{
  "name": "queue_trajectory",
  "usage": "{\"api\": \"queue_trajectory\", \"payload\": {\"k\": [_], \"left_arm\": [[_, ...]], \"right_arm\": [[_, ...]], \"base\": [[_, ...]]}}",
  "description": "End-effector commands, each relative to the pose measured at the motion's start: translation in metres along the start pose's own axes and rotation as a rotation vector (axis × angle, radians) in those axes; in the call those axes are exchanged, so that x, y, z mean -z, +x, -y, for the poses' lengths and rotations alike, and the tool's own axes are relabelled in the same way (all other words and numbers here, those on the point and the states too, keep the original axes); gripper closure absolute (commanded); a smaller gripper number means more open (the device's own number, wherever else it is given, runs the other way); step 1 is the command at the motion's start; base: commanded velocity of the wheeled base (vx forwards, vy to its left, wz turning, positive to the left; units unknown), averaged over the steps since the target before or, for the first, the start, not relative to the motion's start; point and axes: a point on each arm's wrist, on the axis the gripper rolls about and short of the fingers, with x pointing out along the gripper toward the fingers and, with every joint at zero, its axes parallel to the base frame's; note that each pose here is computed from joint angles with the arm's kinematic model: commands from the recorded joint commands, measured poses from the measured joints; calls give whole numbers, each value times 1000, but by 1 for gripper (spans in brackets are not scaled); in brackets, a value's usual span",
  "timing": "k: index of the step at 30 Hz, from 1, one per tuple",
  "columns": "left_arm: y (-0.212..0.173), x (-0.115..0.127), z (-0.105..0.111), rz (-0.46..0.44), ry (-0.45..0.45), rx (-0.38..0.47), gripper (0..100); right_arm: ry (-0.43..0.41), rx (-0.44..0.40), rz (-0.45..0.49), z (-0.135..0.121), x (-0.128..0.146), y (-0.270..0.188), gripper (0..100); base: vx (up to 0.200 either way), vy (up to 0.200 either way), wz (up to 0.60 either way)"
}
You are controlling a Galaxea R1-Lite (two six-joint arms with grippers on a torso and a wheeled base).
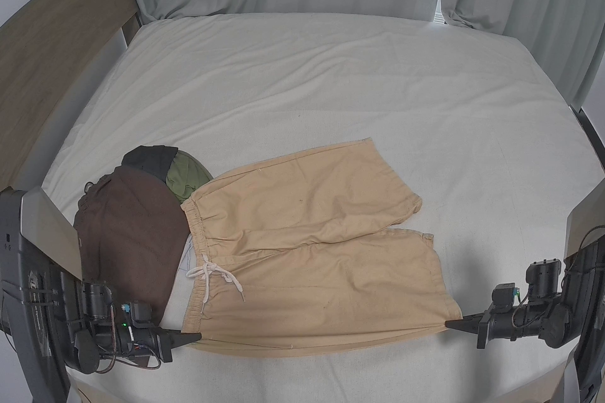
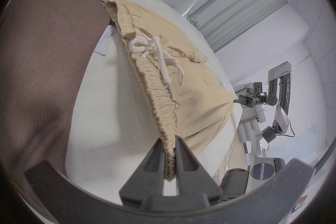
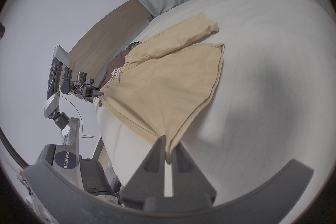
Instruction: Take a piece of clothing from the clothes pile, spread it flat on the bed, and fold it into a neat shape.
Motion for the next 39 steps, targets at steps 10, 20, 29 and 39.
{"api": "queue_trajectory", "payload": {"k": [10, 20, 29, 39], "left_arm": [[-12, -18, 10, 78, 67, 11, 100], [-13, -42, 14, 171, 99, 12, 100], [-4, -49, 5, 189, 95, 5, 100], [-3, -57, 2, 220, 121, 4, 100]], "right_arm": [[-56, -36, 78, -7, -13, -7, 100], [-62, -41, 82, -7, -14, -6, 100], [-63, -43, 85, -6, -15, -5, 100], [-76, -62, 92, -11, -17, -7, 100]], "base": [[0, 0, 0], [0, 0, 0], [0, 0, 0], [0, 0, 0]]}}
